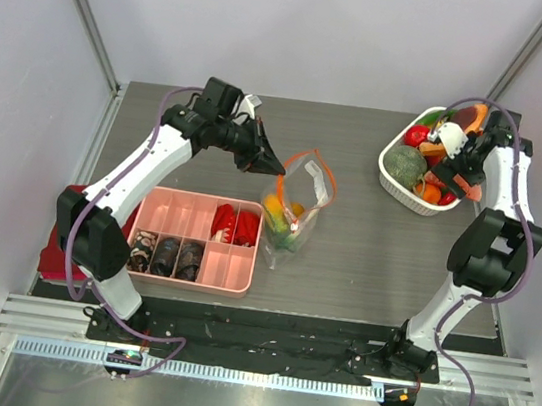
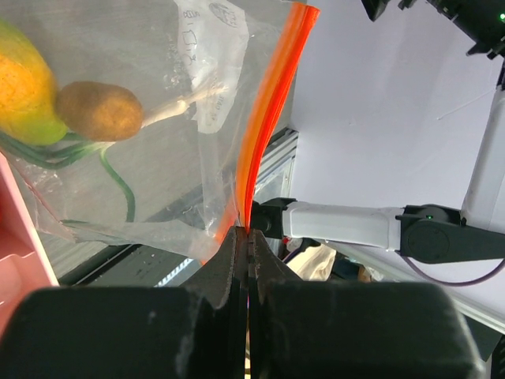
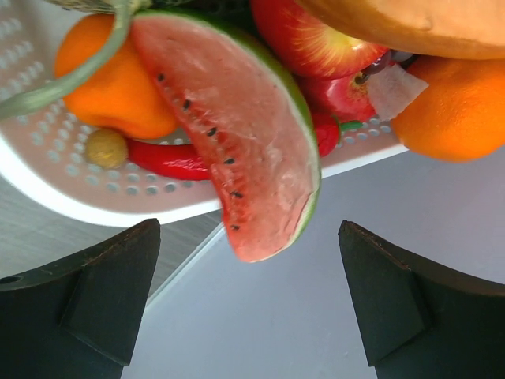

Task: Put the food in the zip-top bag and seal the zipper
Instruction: Pick up the fake fruit from the bin.

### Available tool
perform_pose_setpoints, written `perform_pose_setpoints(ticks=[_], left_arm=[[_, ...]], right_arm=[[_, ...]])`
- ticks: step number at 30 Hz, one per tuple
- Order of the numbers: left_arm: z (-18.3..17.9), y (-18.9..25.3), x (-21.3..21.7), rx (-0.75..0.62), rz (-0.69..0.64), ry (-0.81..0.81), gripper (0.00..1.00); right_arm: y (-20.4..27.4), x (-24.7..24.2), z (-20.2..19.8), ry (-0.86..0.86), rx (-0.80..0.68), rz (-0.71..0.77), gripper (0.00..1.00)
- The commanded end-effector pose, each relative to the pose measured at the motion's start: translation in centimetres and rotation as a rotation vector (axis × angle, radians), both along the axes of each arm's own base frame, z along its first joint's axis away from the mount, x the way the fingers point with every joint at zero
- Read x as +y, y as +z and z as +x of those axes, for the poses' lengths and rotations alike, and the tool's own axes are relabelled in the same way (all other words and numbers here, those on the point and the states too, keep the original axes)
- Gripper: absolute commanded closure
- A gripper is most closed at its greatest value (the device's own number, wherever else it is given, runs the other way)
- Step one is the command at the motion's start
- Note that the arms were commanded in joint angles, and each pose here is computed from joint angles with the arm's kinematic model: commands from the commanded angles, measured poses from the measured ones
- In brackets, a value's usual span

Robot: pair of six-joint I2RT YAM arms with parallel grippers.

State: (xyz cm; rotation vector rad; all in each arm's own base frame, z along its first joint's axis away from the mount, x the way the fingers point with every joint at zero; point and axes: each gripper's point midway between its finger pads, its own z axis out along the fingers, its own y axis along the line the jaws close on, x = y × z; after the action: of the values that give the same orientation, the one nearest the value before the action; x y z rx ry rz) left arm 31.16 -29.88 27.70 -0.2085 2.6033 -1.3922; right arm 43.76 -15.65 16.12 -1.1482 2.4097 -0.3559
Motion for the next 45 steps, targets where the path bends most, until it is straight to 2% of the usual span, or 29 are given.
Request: perform_pose_setpoints(ticks=[1, 14, 17, 18, 19, 22, 25, 40, 45], left_arm=[[-0.5, 2.6, -0.1, -0.051, -0.069, -0.022, 1.00], [-0.3, 2.2, 0.0, -0.034, -0.075, -0.025, 1.00], [-0.2, 2.1, 0.0, -0.031, -0.074, -0.023, 1.00], [-0.1, 2.0, 0.1, -0.031, -0.072, -0.020, 1.00], [-0.1, 2.0, 0.1, -0.029, -0.072, -0.021, 1.00], [0.0, 1.9, 0.2, -0.030, -0.070, -0.019, 1.00], [0.1, 1.8, 0.2, -0.028, -0.069, -0.020, 1.00], [-0.1, 1.7, 0.3, -0.027, -0.067, -0.027, 1.00], [-0.3, 1.5, 0.4, -0.025, -0.061, -0.030, 1.00]], right_arm=[[0.9, -1.9, 2.6, 0.028, -0.069, -0.111, 0.00], [-3.8, -2.2, 4.4, 0.035, -0.041, -0.098, 0.02], [-4.2, -2.1, 4.6, 0.038, -0.034, -0.089, 0.10], [-4.2, -2.0, 4.5, 0.043, -0.032, -0.087, 0.14], [-4.3, -1.9, 4.4, 0.054, -0.025, -0.088, 0.23], [-3.7, -1.8, 3.8, 0.065, -0.017, -0.091, 0.36], [-2.6, -1.5, 3.3, 0.080, -0.021, -0.089, 0.43], [2.8, -0.6, -1.5, 0.121, -0.014, -0.131, 0.51], [7.0, -0.4, -2.1, 0.112, -0.074, -0.140, 0.53]])
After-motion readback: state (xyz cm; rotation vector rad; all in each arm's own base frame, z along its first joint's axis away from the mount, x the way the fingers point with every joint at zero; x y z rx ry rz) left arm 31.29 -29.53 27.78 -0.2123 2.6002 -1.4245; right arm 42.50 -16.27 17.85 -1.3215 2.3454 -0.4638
